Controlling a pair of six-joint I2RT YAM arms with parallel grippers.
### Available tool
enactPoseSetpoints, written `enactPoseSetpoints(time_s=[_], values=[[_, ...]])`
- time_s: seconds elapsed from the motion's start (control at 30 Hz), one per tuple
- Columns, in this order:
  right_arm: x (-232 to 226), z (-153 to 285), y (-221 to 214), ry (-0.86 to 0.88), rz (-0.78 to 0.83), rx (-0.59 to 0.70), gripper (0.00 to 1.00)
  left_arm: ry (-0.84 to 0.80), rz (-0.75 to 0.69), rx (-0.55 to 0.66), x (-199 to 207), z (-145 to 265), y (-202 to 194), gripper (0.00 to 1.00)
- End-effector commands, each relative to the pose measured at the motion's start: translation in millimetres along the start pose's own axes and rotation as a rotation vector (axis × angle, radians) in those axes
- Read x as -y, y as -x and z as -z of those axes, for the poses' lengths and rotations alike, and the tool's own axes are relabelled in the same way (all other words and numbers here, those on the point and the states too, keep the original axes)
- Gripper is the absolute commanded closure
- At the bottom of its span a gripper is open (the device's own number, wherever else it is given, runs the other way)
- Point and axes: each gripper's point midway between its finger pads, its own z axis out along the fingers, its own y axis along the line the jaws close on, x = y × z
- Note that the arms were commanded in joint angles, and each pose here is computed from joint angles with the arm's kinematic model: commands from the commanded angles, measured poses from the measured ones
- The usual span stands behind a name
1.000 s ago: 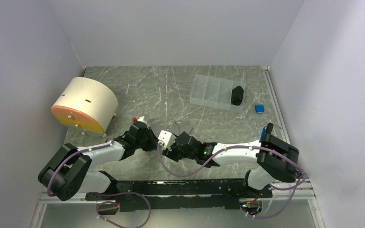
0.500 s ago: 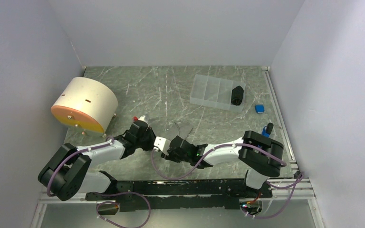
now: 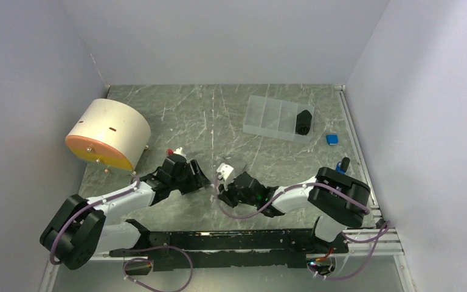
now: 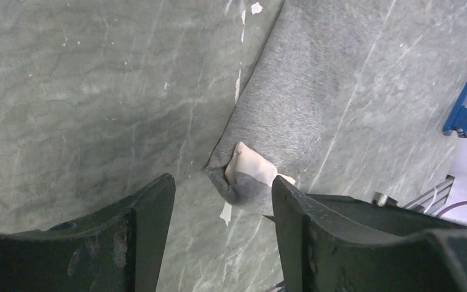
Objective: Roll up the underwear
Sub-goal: Roll the underwear to the center of the board.
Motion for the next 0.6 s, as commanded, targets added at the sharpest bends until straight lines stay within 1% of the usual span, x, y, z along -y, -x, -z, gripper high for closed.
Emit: enactPoseSetpoints(time_s=[0.0,0.07,0.13,0.2,0.33,0.43,0.57], values=[[-21.0,16.5,-11.8,0.188,-0.334,0.022,0.99,-0.049,0.014,0.045,17.8,12.0,12.5,0.33],[-16.6,21.0,-9.6,0.215,-0.440,0.047,0.99,-0.065,0.008,0.062,21.7,15.5,16.0,0.29],[-14.3,24.0,-7.7,0.243,-0.534,0.059,0.99,-0.084,-0.008,0.072,25.9,18.1,18.5,0.28],[-10.9,22.7,-8.9,0.258,-0.615,0.038,0.99,-0.101,-0.032,0.070,29.2,18.9,18.8,0.27],[2.3,19.6,-11.1,0.252,-0.756,0.010,0.99,-0.165,-0.082,0.045,40.2,15.5,15.6,0.27],[14.3,19.2,-19.6,0.227,-0.873,-0.007,1.00,-0.192,-0.091,0.024,42.3,9.8,11.1,0.28],[18.9,15.5,-25.5,0.241,-0.942,-0.043,0.98,-0.227,-0.094,0.002,46.6,1.6,7.0,0.32]])
